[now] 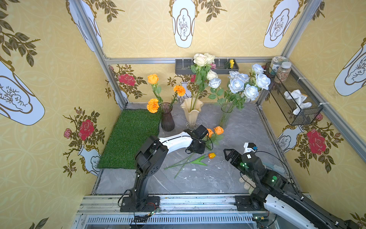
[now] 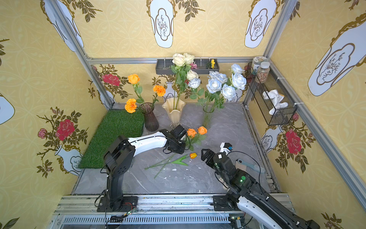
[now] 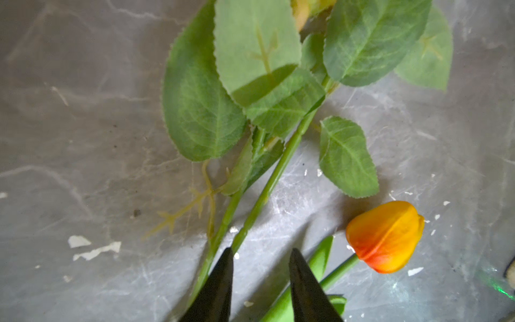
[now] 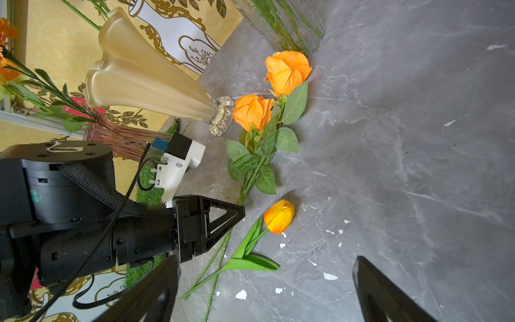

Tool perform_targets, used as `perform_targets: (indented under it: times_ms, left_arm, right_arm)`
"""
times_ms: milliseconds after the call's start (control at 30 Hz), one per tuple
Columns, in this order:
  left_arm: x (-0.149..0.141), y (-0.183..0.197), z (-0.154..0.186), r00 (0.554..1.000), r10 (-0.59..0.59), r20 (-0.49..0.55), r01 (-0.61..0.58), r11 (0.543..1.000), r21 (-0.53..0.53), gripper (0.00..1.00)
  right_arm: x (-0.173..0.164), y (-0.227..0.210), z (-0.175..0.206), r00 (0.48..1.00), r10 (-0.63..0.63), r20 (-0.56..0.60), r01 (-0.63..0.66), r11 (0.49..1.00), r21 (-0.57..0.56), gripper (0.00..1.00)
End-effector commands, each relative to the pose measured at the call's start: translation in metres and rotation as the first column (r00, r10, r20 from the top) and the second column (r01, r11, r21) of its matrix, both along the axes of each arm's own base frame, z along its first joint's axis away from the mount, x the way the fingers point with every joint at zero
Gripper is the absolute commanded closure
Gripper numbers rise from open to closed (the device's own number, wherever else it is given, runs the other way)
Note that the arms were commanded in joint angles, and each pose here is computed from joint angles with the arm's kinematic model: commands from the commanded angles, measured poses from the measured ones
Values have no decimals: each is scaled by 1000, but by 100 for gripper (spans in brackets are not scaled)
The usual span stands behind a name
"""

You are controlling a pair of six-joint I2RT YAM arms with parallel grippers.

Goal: Arrange the flowers in different vases according to their colors
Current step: Pick up the flower at the center of the board.

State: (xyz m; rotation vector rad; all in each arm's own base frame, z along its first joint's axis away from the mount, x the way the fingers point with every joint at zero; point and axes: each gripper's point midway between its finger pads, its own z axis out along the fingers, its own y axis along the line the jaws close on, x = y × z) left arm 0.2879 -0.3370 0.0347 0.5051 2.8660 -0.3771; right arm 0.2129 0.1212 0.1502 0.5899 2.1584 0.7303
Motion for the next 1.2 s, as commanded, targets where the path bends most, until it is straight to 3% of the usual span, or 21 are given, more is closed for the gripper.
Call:
perform_targets:
  times_ms: [0,300,1167]
  left_arm:
    - [0,5,4,999,1,44,-2,1000,23,64]
    - [0,10,15,992,14,126,-19,999,37,55]
    - [-2,-3,-15,997,-43,59,34,988,149,63]
  right_arm:
    - [5,2,9,999,-5,35,5,1000,15,3]
    - [5,2,9,999,-2,35,1,1000,14,3]
    - [3,1,10,999,-2,39,1,1000,20,3]
